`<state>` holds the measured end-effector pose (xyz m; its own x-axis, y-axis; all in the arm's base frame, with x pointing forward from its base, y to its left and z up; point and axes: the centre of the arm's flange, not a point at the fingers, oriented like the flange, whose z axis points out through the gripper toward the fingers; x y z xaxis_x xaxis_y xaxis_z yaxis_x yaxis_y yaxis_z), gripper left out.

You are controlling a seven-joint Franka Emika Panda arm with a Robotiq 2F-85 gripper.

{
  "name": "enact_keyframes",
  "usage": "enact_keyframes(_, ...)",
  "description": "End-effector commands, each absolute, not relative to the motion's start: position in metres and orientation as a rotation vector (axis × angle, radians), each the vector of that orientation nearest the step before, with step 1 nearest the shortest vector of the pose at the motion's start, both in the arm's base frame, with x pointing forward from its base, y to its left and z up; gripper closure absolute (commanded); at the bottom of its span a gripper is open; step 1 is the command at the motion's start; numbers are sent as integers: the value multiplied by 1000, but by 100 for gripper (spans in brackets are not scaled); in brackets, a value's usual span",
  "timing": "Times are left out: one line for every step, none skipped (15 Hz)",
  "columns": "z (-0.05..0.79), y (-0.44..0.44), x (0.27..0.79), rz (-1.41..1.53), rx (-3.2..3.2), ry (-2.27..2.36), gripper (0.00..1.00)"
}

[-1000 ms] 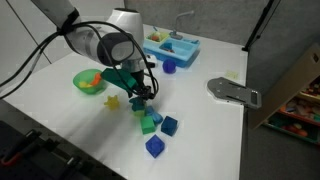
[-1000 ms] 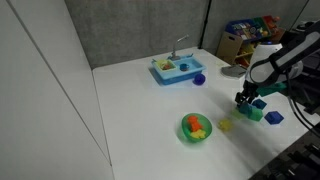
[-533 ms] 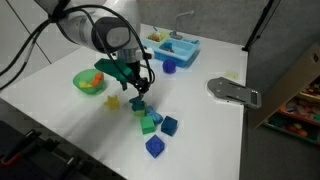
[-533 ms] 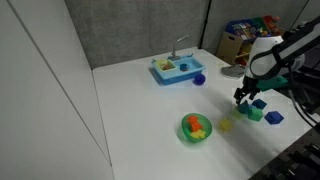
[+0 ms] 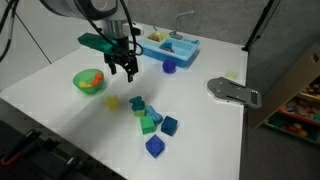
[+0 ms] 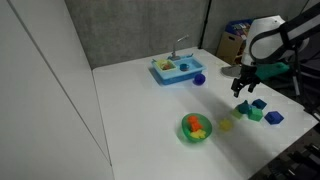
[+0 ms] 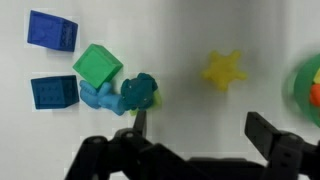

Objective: Put the dark blue toy on the yellow block, remove the orange toy from the bowl and put it on the table

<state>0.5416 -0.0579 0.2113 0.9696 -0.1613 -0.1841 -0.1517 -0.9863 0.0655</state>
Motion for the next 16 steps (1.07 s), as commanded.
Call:
enact_keyframes(242,-31,551,-381,3107,-202,0)
enact_keyframes(249,-21,552,-408,3116,-183,0)
enact_keyframes(256,-11,552,-427,3118,-172,0)
enact_keyframes(264,-3,553,-445,3120,-166,0)
enact_keyframes(274,6,554,-455,3119,-156,0)
enact_keyframes(283,13,555,-458,3114,-149,0)
enact_keyframes(296,21,553,-456,3110,-139,0)
enact_keyframes(307,27,553,-452,3107,-130,0)
enact_keyframes(320,34,550,-448,3093,-132,0)
enact_keyframes(331,39,548,-444,3087,-137,0)
enact_keyframes(343,43,545,-431,3082,-155,0)
enact_keyframes(355,47,542,-418,3081,-170,0)
enact_keyframes(365,50,539,-404,3075,-188,0)
enact_keyframes(377,53,535,-379,3076,-203,0)
enact_keyframes(386,56,533,-358,3077,-212,0)
enact_keyframes(396,57,530,-339,3077,-222,0)
